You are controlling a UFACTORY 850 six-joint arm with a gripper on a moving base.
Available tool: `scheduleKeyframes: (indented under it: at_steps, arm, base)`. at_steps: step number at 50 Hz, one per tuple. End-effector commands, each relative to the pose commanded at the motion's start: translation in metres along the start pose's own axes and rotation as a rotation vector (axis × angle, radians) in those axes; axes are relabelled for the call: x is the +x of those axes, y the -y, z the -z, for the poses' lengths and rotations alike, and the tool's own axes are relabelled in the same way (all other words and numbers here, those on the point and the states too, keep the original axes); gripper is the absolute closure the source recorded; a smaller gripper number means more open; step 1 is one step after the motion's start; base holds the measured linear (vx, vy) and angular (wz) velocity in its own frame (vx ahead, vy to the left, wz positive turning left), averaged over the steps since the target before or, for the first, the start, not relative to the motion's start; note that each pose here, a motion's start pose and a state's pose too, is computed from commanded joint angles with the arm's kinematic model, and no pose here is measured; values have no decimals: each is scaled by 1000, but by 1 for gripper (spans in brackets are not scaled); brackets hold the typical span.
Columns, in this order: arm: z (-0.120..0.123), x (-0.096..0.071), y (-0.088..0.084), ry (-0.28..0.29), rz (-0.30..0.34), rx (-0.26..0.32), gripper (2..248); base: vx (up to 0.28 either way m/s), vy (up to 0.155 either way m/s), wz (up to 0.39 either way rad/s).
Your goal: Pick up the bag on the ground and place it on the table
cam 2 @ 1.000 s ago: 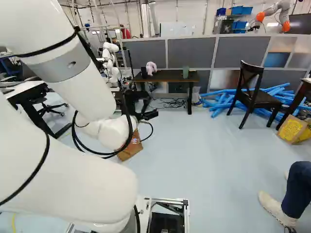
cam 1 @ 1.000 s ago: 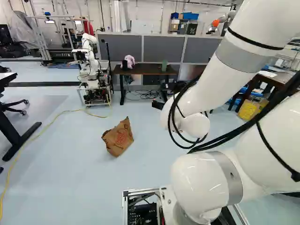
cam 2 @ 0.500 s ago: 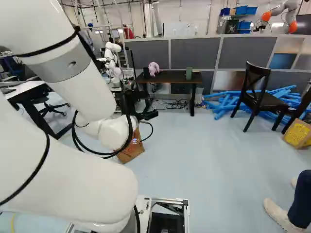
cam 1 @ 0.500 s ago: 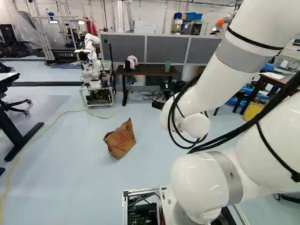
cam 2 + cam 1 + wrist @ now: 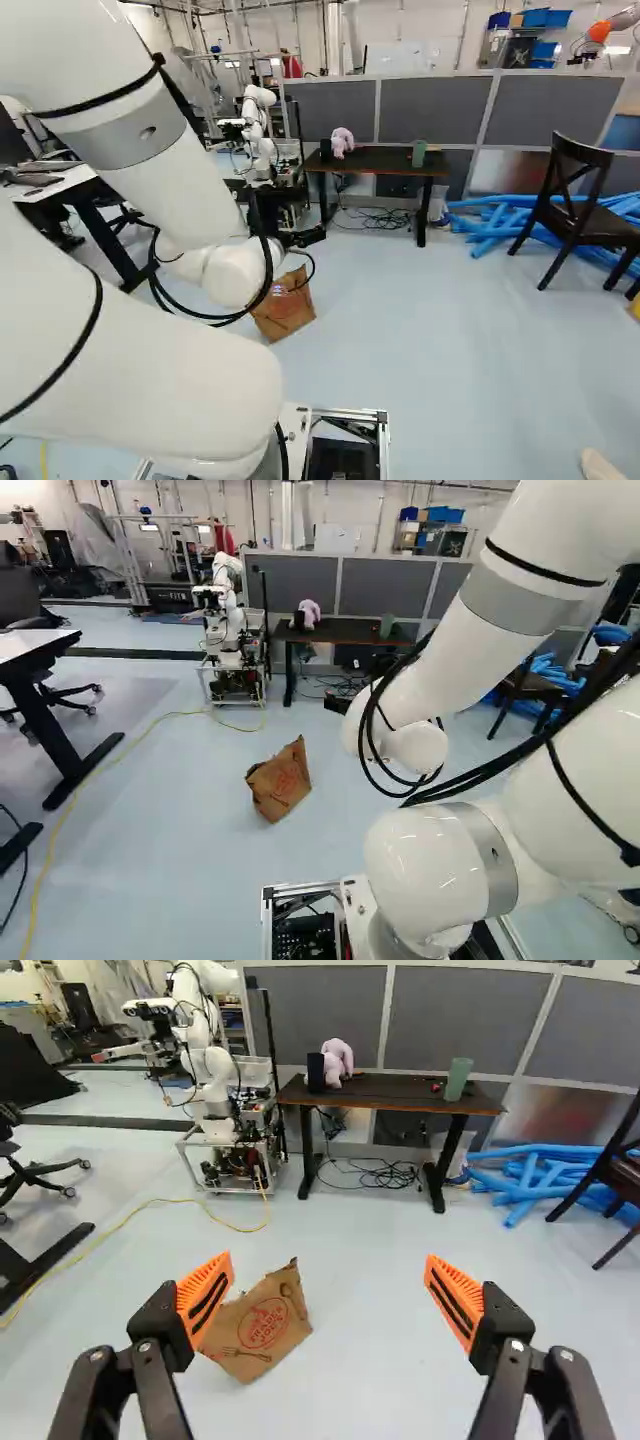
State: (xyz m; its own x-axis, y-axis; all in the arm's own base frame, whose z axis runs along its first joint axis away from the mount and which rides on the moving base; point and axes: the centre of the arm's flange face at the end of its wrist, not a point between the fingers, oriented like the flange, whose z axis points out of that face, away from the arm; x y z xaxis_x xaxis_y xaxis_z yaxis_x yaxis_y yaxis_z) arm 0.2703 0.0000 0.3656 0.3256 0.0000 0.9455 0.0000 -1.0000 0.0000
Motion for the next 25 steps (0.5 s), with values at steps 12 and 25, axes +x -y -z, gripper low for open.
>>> scheduleKeyframes:
  at_steps: [12,25]
  arm:
    - [0,0,0,0,0,0,3]
    - [0,0,0,0,0,0,3]
  base:
    - [119,134,169]
    - [114,94,-7]
